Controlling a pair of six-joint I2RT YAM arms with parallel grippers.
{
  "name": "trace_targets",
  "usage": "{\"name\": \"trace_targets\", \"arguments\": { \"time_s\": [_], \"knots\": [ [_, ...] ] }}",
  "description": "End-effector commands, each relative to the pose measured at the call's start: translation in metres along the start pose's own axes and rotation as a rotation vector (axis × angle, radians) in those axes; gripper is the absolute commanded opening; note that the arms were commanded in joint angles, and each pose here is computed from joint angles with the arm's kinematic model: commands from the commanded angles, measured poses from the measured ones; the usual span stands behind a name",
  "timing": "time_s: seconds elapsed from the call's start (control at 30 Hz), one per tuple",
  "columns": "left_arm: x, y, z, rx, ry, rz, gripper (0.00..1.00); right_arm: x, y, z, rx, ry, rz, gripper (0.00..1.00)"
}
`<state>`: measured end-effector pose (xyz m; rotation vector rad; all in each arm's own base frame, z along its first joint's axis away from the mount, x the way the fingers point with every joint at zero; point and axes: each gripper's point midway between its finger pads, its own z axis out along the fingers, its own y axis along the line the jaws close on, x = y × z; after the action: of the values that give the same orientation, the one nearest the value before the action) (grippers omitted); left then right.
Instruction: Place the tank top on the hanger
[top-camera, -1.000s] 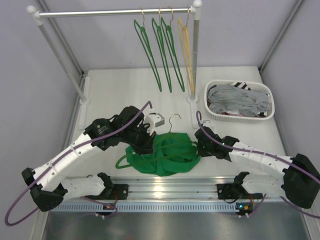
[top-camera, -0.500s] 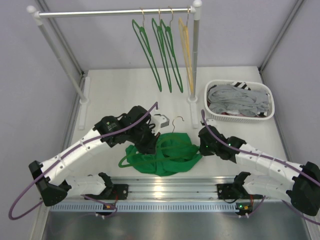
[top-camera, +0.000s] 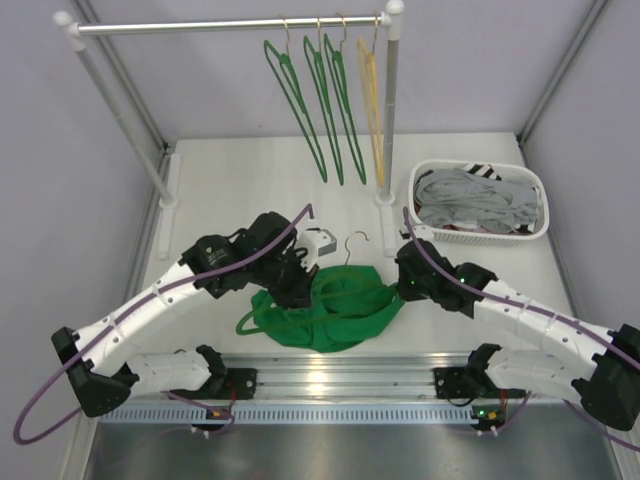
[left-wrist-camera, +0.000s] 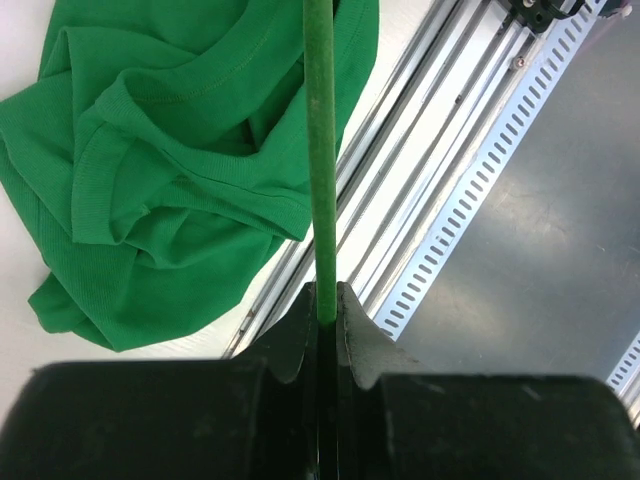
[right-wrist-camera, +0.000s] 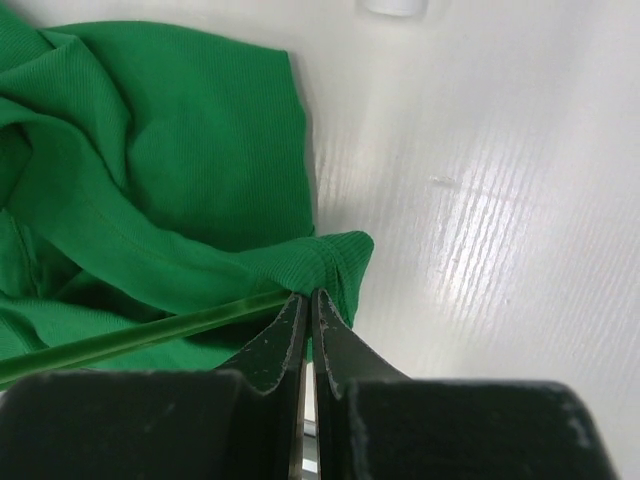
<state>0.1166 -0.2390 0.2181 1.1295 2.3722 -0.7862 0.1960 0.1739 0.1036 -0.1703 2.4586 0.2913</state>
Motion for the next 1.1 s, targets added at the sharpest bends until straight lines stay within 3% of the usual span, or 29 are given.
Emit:
{"name": "trace_targets", "arguments": {
  "time_s": [0.0, 0.8, 1.07],
  "knots": [
    [-0.016, -0.009, -0.010, 0.034, -0.104, 0.044, 0.00, -0.026, 0.003, -0.009, 0.012, -0.052, -0.003, 0.00],
    [-0.042, -0.005, 0.029, 0.084, -0.291, 0.056, 0.00, -0.069, 0.028, -0.050, -0.092, -0.131, 0.011, 0.00],
    [-0.058, -0.002, 0.036, 0.085, -0.420, 0.093, 0.00, -0.076, 0.037, -0.060, -0.121, -0.143, 0.028, 0.00]
  ]
}}
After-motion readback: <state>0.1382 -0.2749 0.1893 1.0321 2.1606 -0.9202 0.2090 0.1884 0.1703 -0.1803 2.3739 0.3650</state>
